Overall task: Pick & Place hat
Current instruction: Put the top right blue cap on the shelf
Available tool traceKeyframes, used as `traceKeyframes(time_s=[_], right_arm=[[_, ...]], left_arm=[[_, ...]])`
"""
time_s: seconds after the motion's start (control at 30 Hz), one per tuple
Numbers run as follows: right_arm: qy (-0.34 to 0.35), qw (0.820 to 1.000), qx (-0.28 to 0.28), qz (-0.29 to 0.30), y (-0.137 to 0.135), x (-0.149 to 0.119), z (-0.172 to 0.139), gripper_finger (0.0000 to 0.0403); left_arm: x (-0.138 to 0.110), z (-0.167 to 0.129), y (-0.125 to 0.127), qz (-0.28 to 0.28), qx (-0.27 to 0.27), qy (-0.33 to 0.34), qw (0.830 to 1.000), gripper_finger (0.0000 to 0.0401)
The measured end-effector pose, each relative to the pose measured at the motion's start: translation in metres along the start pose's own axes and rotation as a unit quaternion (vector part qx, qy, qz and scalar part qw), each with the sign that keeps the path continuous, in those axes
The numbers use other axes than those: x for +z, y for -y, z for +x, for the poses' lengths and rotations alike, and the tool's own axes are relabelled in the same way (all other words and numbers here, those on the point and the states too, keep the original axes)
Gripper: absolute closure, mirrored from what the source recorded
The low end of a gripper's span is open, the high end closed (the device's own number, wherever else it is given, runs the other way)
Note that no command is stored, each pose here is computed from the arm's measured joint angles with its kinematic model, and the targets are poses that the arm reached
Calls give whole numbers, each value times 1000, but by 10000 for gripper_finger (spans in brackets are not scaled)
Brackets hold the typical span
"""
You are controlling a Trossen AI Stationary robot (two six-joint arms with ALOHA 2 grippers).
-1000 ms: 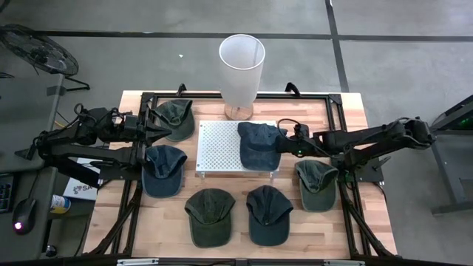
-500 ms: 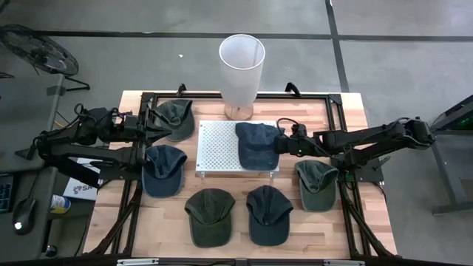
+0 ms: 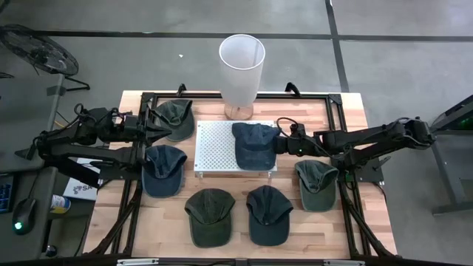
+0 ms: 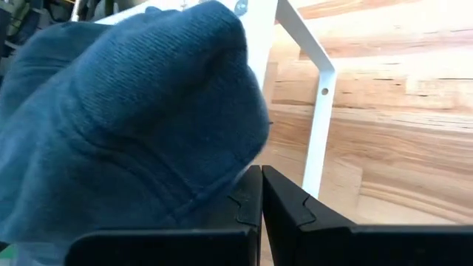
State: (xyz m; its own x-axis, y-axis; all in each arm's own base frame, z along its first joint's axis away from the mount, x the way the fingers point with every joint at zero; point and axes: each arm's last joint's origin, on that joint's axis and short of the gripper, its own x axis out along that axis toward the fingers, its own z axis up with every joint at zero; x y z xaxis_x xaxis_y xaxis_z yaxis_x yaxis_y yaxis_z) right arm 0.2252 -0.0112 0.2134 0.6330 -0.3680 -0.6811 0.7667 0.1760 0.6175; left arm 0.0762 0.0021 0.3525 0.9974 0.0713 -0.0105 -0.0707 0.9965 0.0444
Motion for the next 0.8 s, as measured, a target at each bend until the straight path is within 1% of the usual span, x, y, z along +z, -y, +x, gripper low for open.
traceKeyframes(time_s=[0.2,0.3,0.53,0.67,0.8], right_arm=[[-5,1000,-20,-4,4,-1,0,403],[-2,1000,-14,-2,4,0,-3,403],[45,999,7,6,4,12,-21,403],[51,999,16,1,4,16,-26,403],[51,999,-7,0,8,15,-25,403]], left_arm=[[0,0,0,0,0,0,1000,398],[0,0,0,0,0,0,1000,398],[0,0,0,-1,0,0,1000,398],[0,0,0,-1,0,0,1000,398],[0,0,0,-1,0,0,1000,398]])
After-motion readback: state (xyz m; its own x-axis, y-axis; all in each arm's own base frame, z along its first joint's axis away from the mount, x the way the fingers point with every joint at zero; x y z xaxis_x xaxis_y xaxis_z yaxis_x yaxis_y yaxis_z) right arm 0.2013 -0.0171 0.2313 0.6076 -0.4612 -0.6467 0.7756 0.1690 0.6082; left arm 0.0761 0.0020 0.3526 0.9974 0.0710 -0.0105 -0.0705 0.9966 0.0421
